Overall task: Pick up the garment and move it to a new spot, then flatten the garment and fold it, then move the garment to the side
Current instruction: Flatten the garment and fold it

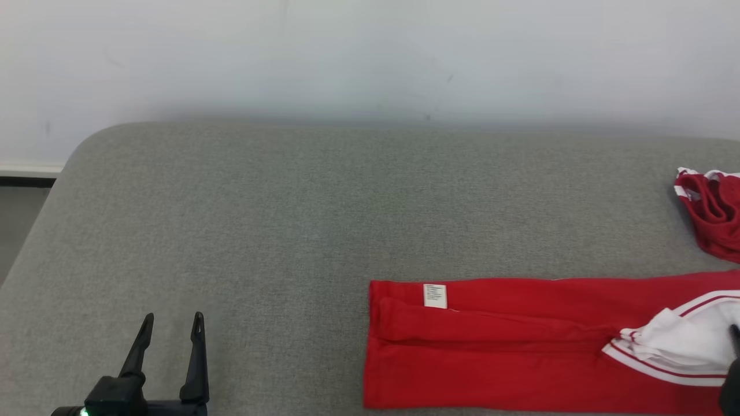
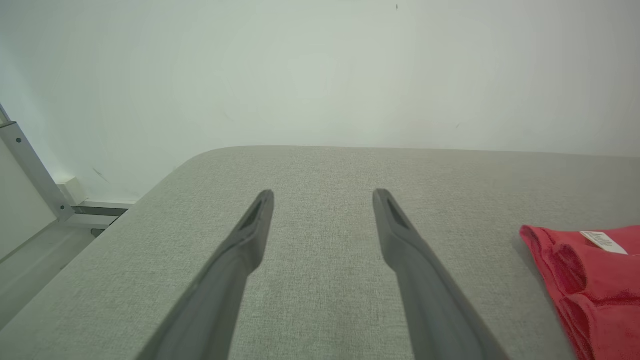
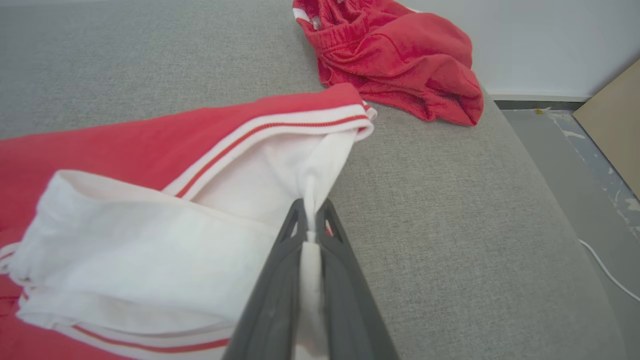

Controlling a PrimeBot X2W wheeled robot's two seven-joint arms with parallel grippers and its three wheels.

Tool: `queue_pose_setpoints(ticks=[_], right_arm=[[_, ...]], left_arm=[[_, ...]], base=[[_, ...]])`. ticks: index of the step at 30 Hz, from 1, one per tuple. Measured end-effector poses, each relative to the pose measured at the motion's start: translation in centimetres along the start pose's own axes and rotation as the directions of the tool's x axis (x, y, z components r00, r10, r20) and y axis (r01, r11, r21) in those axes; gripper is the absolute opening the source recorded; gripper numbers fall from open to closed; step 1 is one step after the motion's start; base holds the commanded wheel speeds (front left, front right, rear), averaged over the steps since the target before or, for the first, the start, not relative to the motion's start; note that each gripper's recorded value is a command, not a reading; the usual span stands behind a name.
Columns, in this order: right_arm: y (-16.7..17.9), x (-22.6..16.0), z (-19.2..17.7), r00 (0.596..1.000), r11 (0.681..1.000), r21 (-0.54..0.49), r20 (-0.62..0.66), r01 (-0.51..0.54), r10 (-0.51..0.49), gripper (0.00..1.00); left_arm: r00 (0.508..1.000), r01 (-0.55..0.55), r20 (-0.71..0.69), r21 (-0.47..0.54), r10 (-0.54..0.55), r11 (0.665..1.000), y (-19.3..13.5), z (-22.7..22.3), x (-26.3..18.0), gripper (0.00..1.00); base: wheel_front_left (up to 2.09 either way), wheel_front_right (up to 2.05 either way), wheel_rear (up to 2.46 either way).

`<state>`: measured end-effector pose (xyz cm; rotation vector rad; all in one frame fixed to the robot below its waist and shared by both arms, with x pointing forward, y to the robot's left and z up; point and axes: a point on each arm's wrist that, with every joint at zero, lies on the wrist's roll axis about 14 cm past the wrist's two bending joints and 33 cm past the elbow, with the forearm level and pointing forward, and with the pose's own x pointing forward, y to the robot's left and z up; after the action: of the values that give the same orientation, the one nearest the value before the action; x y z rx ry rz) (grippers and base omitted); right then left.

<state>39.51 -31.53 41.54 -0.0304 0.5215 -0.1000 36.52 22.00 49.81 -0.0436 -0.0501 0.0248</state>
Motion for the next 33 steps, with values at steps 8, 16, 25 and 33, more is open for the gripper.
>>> queue_pose_setpoints(ticks=[8, 16, 25, 33], right_arm=[[-0.6, -1.7, 2.9, 0.996, 1.000, -0.025, 0.095, 0.005, -0.003, 0.00], [7.8, -3.8, 5.9, 0.956, 0.979, -0.050, 0.207, -0.199, 0.205, 0.00], [17.6, -6.9, 7.8, 0.858, 0.895, -0.090, 0.254, -0.438, 0.446, 0.00], [24.3, -8.7, 7.4, 0.772, 0.804, -0.089, 0.238, -0.588, 0.590, 0.00]], left_arm=[[0.999, 0.033, 0.008, -0.011, -0.033, 0.999, -1.3, 0.1, 0.5, 1.00], [0.998, 0.057, 0.010, -0.016, -0.057, 0.998, -2.2, 0.2, 0.6, 1.00], [0.999, 0.049, 0.008, -0.026, -0.049, 0.998, -2.1, 0.1, 0.0, 1.00], [1.000, 0.024, -0.002, -0.028, -0.024, 0.999, -1.4, -0.2, -0.6, 1.00]], base=[[0.00, 0.00, 0.00], [0.00, 0.00, 0.00], [0.00, 0.00, 0.00], [0.00, 0.00, 0.00]])
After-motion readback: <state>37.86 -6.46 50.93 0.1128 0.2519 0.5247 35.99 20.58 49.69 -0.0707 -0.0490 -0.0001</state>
